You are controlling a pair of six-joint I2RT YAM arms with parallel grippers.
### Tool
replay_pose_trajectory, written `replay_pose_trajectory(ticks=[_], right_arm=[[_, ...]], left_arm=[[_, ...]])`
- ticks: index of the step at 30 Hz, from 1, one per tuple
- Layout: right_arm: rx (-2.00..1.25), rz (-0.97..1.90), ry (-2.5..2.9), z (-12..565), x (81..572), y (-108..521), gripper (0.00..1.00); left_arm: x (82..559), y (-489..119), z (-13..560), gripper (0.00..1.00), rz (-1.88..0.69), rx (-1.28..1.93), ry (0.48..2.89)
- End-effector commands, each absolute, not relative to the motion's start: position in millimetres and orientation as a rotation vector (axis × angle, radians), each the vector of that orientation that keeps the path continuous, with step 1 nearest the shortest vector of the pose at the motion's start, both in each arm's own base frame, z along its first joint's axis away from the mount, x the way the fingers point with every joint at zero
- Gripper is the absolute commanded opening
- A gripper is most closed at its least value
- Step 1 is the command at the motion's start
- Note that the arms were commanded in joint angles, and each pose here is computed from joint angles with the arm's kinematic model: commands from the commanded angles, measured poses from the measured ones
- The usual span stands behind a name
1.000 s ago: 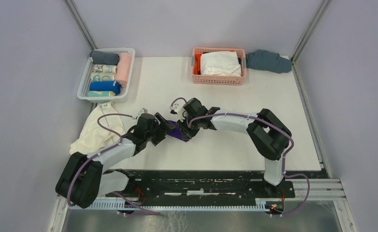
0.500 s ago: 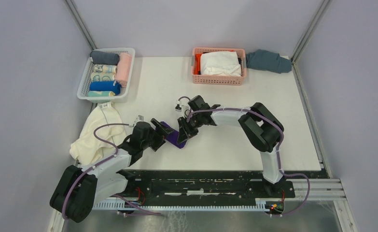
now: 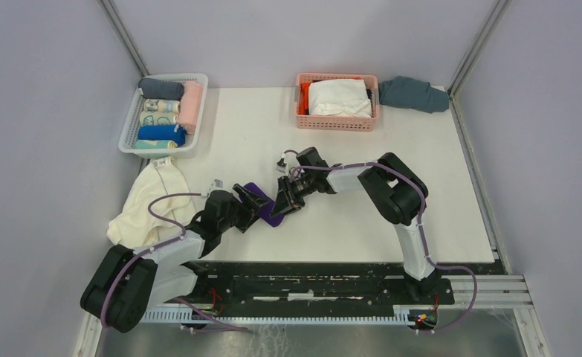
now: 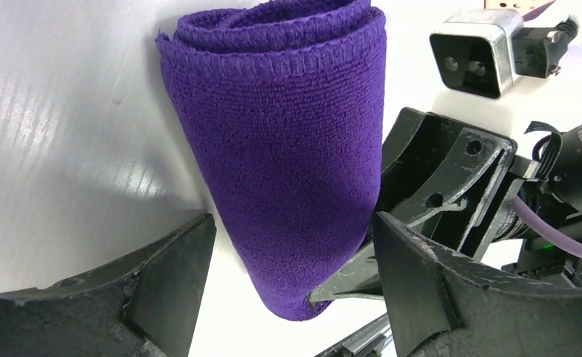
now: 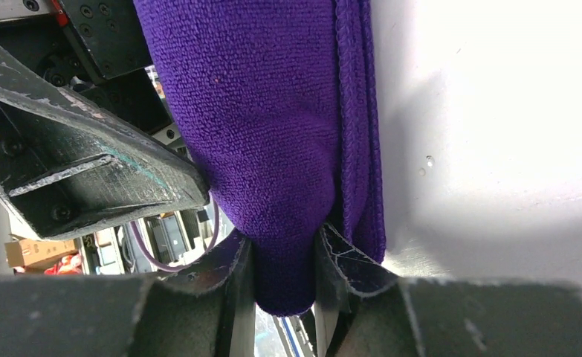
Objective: Roll the towels
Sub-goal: Roll the towel at the center of the board, then place the towel in the bin.
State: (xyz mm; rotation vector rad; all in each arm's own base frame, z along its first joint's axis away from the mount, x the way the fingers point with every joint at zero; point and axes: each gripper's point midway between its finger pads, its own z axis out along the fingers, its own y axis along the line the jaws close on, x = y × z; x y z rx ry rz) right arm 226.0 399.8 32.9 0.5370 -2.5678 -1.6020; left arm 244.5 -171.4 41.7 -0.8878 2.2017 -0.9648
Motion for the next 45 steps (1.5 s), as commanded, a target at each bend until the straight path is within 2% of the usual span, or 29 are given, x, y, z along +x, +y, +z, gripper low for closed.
replay_pose_trajectory(ticks=[1,10,16,24,28,33,40,45], right_arm=[[0.440,-1.548,-2.577,7,221,395,0.23],[0.372,-1.529,-2.547,-8,213,390,0.23],[0.329,-1.501,-2.542,-22,207,386,0.23],[0.324,-1.508,-2.560,-22,210,386,0.25],[0.407,-1.521,-2.624,-1,218,384,0.36],[0.548,-1.466,-2.761,29,230,369,0.53],[0.792,-1.504,-2.996,88,250,336,0.75],[0.949,-1.238,-3.267,93,267,296,0.86]], left_arm=[[252,-166,36,0.84,-0.951,-0.971,2.149],[252,-157,12,0.81,-0.875,-1.050,2.162],[253,-159,0,0.74,-0.859,-1.055,2.192],[250,-164,-18,0.55,-0.830,-1.055,2.272],[255,-163,-17,0.47,-0.768,-1.052,2.310],[272,-162,-3,0.38,-0.694,-1.048,2.315],[309,-160,32,0.34,-0.734,-1.066,2.258],[348,-147,82,0.33,-0.774,-1.069,2.159]])
